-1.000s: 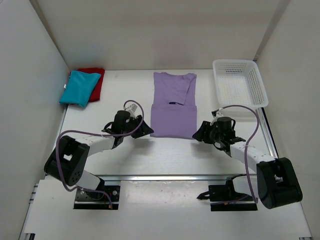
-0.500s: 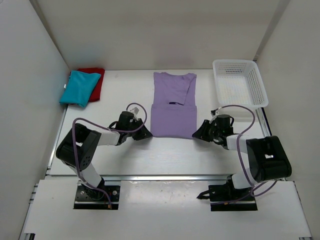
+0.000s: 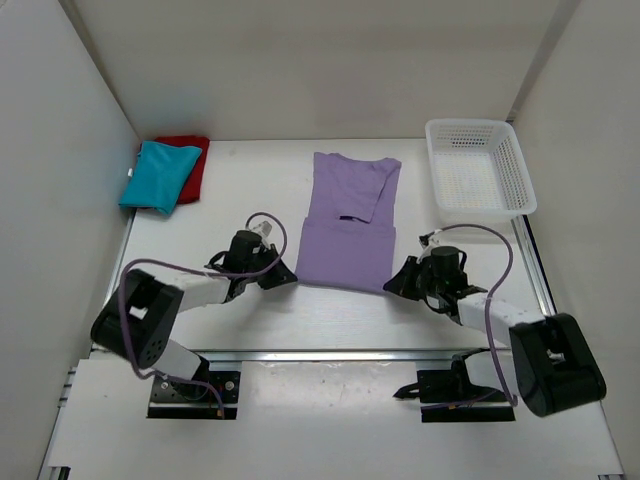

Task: Fold and stack the t-shirts
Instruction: Fold the folded rectangular tshirt in 1/3 of the way

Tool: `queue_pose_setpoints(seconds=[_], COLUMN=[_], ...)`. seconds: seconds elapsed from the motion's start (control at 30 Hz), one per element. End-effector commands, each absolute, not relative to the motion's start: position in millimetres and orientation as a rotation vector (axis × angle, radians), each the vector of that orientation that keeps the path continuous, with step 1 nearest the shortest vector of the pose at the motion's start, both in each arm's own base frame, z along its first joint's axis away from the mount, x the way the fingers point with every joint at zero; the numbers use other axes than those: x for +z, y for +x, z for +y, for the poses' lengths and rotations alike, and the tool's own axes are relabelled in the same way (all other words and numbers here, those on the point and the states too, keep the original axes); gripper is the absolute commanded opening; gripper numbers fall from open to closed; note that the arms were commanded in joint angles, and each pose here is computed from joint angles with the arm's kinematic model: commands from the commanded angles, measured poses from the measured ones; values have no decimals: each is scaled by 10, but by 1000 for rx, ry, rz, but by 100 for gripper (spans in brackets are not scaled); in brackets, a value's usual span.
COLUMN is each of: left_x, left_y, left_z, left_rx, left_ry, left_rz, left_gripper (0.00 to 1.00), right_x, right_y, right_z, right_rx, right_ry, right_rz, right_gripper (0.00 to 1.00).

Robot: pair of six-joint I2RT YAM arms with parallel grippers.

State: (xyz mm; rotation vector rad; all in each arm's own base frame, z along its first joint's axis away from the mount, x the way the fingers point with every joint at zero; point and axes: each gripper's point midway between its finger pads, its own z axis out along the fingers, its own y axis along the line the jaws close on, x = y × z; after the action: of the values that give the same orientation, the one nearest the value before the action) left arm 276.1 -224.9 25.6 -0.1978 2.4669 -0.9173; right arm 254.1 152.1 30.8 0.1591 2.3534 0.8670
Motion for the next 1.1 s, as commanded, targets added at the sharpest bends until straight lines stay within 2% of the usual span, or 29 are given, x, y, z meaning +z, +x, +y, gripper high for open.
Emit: queue_pose_setpoints(seconds=[0.0, 0.23, 0.33, 0.47, 0.6, 0.77, 1.07], left_x=[420, 488, 748, 1228, 1676, 2151, 1878], left_y=[2543, 1737, 1636, 1776, 2082, 2872, 4482], left_z=[-2148, -1879, -1846, -1876, -1984, -2067, -2224], left_rx=[-912, -950, -980, -1043, -1056, -1046, -936], left_ry=[-147, -119, -110, -103, -67, -120, -307], left_rz=[2440, 2454, 2383, 2279, 2181, 2079, 2141], left_gripper=[0, 0, 0, 0, 0, 0, 0], right_x=[289, 250, 408, 815, 1302, 1702, 1672], right_y=[2276, 1487, 1329, 1432, 1829, 2616, 4067], right_z=[1555, 1713, 1841, 1897, 1926, 1612, 1374], right_rx=[842, 897, 992, 975, 975, 937, 956], right_ry=[143, 113, 97, 22, -46, -12, 94], right_rz=[2374, 2434, 2385, 2317, 2253, 2158, 2188], right_gripper=[0, 0, 0, 0, 0, 0, 0])
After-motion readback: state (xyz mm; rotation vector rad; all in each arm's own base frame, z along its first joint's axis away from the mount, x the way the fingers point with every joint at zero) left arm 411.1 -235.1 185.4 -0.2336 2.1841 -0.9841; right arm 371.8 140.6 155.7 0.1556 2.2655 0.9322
